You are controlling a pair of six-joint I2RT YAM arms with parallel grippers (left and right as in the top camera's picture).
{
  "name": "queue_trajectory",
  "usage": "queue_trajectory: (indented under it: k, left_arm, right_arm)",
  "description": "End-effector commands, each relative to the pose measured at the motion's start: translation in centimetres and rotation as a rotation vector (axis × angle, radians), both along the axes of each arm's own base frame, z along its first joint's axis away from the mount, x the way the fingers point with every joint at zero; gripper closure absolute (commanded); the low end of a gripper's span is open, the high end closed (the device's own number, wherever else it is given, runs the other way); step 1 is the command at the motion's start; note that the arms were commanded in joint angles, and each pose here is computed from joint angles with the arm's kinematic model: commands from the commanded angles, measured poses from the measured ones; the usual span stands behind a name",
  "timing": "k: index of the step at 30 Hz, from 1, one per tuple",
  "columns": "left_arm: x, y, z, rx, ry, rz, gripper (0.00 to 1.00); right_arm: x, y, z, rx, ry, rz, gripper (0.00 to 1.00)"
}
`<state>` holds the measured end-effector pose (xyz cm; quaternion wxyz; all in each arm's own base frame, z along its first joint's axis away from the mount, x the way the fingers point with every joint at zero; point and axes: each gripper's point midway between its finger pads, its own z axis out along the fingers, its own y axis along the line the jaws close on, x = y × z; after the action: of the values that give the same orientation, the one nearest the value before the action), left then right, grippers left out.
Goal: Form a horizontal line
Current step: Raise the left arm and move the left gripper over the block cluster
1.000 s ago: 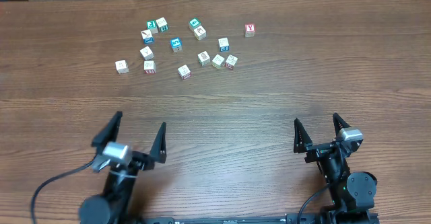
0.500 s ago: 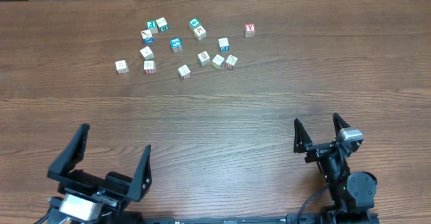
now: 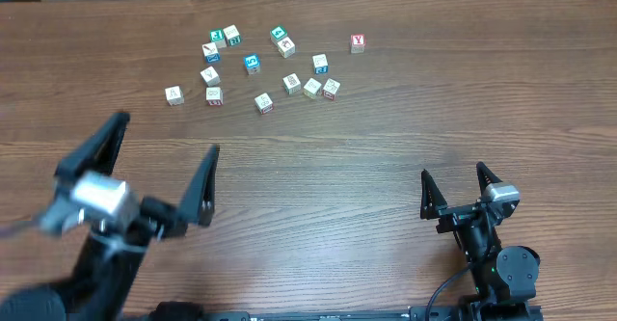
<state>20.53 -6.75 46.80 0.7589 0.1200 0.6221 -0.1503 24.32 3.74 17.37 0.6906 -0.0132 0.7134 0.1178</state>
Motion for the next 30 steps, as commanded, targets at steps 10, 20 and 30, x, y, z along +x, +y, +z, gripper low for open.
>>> queue_trajectory:
  k: [10,20,30]
  left_arm:
    - [7.2,-1.7,3.1,0.161,0.324,-0.068,0.00]
    - [13.1,-2.2,-2.5,0.185,0.683,-0.094,0.00]
    - [15.8,-2.3,-6.3,0.190,0.805,-0.101,0.00]
  right_arm:
    - [0.1,-0.4,-0.2,-0.001,-0.001,-0.020,0.00]
    - [0.1,-0.4,-0.2,-0.001,-0.001,-0.020,0.00]
    - [0.1,-0.4,-0.2,-0.001,-0.001,-0.020,0.00]
